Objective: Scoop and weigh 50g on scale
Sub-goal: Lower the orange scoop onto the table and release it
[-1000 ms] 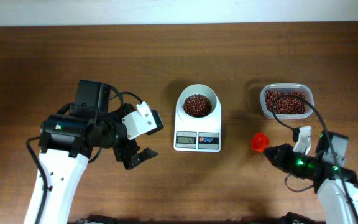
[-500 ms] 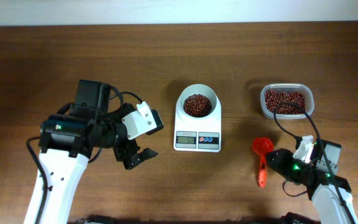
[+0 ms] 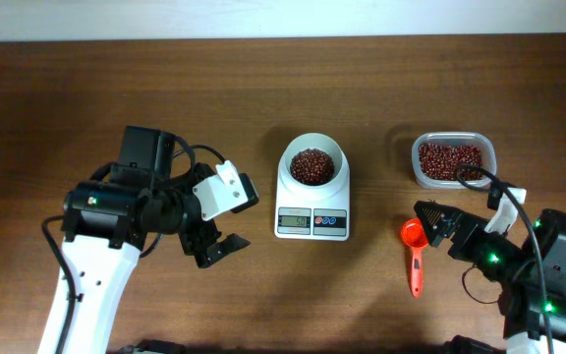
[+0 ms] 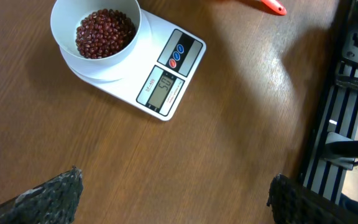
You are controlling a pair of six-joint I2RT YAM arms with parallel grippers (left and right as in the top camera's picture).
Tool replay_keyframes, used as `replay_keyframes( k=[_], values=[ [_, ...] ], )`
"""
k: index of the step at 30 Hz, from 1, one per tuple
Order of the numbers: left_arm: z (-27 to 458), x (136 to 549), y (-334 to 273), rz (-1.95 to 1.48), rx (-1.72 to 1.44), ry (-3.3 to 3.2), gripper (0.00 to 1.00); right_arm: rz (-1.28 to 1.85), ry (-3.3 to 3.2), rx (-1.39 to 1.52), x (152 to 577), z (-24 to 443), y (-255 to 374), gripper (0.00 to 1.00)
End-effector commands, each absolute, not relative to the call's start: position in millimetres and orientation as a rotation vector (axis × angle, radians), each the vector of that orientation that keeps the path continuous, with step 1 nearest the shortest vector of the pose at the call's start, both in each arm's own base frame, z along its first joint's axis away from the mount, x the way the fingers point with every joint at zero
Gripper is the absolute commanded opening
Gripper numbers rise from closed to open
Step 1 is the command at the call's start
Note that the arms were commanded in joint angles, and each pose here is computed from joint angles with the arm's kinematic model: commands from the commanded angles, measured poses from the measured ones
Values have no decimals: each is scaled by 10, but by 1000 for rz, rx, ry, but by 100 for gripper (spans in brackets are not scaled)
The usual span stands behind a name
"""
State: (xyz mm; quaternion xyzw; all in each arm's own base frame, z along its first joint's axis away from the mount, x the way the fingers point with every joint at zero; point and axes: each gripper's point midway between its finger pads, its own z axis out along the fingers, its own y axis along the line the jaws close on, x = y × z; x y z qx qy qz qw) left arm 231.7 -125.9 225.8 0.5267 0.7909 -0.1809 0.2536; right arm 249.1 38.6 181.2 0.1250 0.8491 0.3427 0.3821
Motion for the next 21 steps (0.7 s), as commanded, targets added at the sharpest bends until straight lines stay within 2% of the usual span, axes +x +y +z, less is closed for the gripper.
replay_keyframes(
  k=[1, 4, 7, 13, 21],
  values=[
    [2269, 2310, -1269, -502, 1433, 2136, 99, 904, 2238, 302, 2322, 1720, 469, 99],
    [2269, 2311, -1268, -502, 1433, 2136, 99, 809, 2230, 64, 2161, 1779, 633, 99],
    [2269, 2310, -1268, -502, 1433, 2136, 99, 580, 2117, -110, 2081, 1992, 706, 99],
    [2269, 2310, -1268, -503, 1433, 2136, 99, 412, 1863, -152, 1974, 2151, 617, 99],
    [2269, 2310, -1268, -502, 1433, 2136, 99, 288, 1648, -104, 2303, 1893, 461, 99]
  ],
)
